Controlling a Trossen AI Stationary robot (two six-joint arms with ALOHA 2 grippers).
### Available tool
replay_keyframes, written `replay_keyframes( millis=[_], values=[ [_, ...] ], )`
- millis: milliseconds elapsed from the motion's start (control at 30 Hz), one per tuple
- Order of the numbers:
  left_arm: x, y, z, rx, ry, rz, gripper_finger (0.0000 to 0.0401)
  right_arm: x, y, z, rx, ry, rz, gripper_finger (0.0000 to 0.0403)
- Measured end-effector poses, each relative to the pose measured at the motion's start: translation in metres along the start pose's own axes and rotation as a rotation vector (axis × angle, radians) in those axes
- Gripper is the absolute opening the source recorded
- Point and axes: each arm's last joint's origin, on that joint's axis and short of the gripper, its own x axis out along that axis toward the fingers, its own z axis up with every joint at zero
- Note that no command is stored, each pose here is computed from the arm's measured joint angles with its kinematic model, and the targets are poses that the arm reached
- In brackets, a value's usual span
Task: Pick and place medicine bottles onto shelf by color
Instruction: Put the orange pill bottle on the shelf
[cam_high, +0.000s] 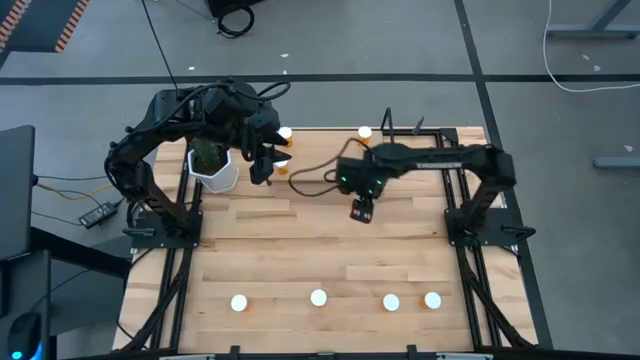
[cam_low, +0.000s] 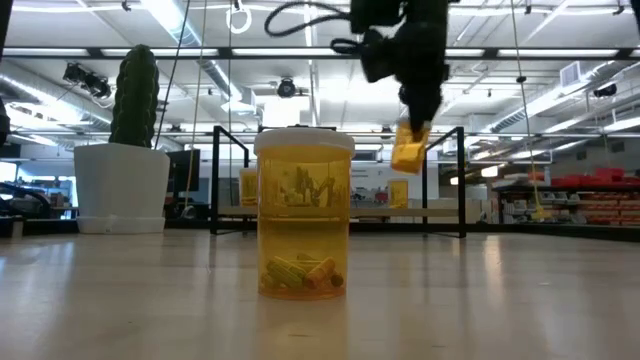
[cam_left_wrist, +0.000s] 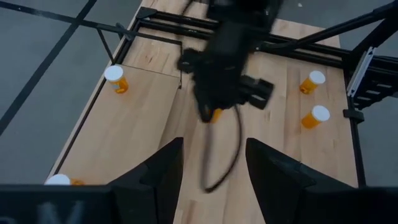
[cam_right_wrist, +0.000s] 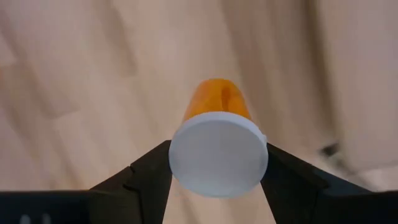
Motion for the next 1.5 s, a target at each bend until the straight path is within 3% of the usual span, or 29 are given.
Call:
replay_keyframes(
  millis=[167, 733, 1167, 1500],
  values=[
    [0.0, -0.001, 0.0, 0.002, 0.0, -0.002, 0.0177, 0.0, -0.029, 0.018, -0.119, 0.005, -0.068, 0.0225],
    [0.0, 0.004, 0.0, 0.069, 0.002, 0.01, 0.0186, 0.002, -0.127, 0.018, -0.074, 0.059, -0.159, 0.0225],
    [-0.001, 0.012, -0.002, 0.06, 0.022, 0.035, 0.0192, 0.012, -0.133, 0.022, -0.11, 0.069, -0.15, 0.0225],
    [-0.001, 0.012, -0.002, 0.055, 0.023, 0.035, 0.0191, 0.032, -0.131, 0.024, -0.106, 0.184, -0.121, 0.0226]
  ],
)
